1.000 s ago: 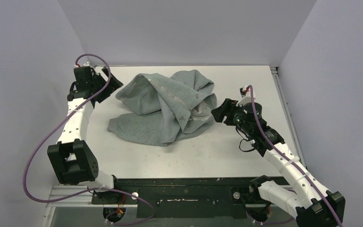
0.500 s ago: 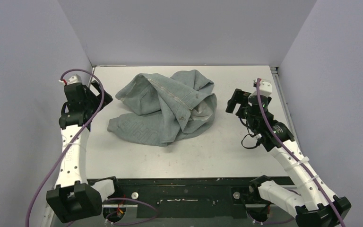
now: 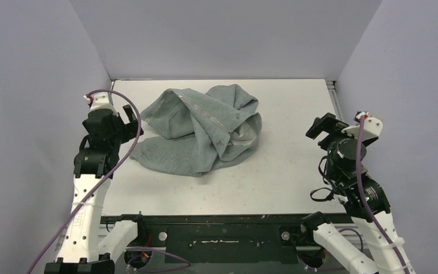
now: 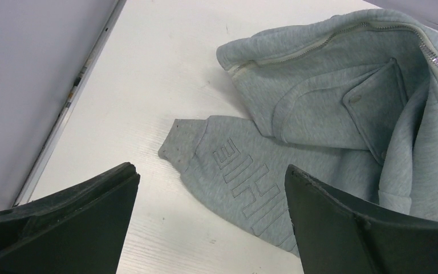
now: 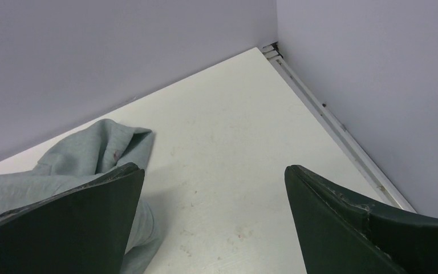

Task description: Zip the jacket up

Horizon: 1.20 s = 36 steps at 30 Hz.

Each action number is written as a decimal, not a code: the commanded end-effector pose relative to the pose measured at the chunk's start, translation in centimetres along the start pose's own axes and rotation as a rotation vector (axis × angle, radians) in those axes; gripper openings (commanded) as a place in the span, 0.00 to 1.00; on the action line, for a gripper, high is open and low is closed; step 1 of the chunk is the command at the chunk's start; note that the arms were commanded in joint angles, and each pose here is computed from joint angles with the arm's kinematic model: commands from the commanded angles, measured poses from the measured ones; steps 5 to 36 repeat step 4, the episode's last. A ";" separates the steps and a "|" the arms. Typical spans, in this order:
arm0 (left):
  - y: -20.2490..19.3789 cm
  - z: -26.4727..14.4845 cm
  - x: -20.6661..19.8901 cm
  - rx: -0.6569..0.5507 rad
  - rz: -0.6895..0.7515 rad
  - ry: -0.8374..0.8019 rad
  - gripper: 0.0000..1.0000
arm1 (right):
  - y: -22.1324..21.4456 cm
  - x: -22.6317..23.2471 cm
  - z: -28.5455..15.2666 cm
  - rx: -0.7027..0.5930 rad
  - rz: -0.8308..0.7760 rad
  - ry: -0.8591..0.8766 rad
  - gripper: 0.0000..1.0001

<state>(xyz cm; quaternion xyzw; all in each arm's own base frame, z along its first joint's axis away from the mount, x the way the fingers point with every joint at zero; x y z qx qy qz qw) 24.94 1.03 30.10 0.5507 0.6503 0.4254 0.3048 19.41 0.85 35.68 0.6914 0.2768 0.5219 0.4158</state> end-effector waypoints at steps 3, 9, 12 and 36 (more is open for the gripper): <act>-0.3 -1.0 0.3 -0.043 -0.013 0.002 0.97 | 0.3 -1.3 -0.5 0.002 -0.077 -0.043 1.00; -0.3 -1.0 0.1 -0.050 -0.018 -0.008 0.97 | 0.2 -1.4 -0.5 -0.001 -0.085 -0.043 1.00; -0.3 -1.0 0.1 -0.050 -0.018 -0.008 0.97 | 0.2 -1.4 -0.5 -0.001 -0.085 -0.043 1.00; -0.3 -1.0 0.1 -0.050 -0.018 -0.008 0.97 | 0.2 -1.4 -0.5 -0.001 -0.085 -0.043 1.00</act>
Point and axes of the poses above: each gripper's point midway between its finger pads, its own z axis out along the fingers, its own x axis along the line the jaws close on, y = z × x, the point moved 5 cm from there along -z, back along the fingers, and after that the axes turned 15 degrees about z, right-handed, at the moved point
